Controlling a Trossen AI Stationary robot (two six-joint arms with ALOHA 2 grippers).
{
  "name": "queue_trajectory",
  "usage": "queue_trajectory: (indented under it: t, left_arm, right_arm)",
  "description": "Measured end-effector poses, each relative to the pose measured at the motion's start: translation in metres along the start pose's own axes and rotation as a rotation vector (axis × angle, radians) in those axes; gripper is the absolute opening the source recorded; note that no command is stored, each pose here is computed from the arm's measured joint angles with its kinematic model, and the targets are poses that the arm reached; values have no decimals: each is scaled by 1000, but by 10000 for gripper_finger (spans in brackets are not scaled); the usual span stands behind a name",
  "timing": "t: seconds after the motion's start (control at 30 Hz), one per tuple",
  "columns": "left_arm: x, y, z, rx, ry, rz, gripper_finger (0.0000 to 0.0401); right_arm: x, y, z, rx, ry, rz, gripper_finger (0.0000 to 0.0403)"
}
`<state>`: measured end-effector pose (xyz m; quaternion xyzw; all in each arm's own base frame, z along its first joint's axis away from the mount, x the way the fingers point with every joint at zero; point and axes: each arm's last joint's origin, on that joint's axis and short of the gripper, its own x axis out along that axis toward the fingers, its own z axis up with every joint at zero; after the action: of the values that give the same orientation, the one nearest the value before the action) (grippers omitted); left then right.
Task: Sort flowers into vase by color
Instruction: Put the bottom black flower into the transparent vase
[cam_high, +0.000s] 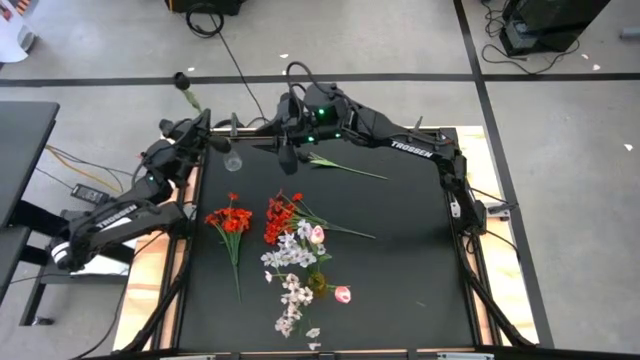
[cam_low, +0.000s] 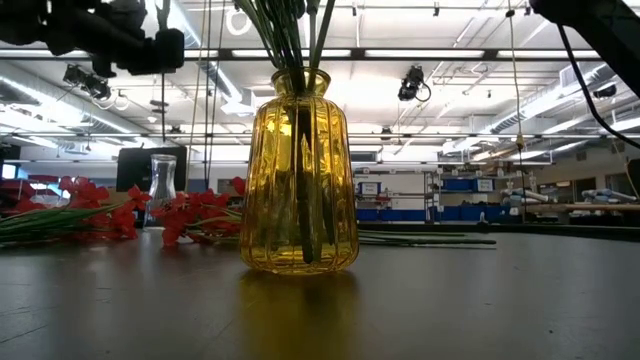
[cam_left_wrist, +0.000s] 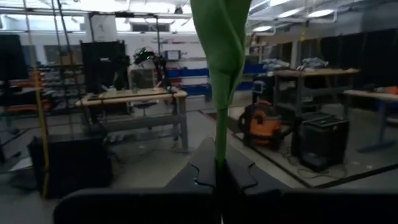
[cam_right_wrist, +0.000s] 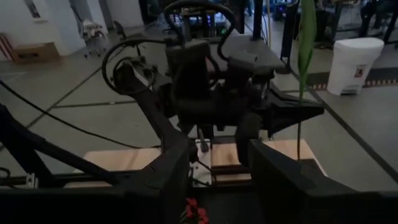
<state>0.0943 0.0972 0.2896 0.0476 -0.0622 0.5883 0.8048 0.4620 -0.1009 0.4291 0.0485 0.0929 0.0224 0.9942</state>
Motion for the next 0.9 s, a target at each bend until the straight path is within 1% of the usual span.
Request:
queue_trajectory:
  t: [0.17, 0.3, 0.53, 0.73, 0.8, 0.9]
  left_arm:
    - [13, 2, -9, 7, 46, 50, 3]
    - [23, 2, -15, -4, 62, 44, 3]
    - [28, 2, -22, -88, 101, 64, 4]
    - [28, 2, -25, -96, 132, 68, 5]
    - [28, 2, -28, -89, 156, 71, 11]
    - [27, 2, -30, -96, 175, 75, 40]
  right_arm:
    - [0, -1, 1, -10, -10, -3, 174]
    - [0, -2, 1, -9, -6, 0, 174]
    - [0, -1, -1, -5, 7, 22, 174]
    - [0, -1, -2, -1, 20, 22, 174]
    - [0, -1, -2, 8, 20, 21, 174]
    - [-1, -2, -2, 34, 20, 20, 177]
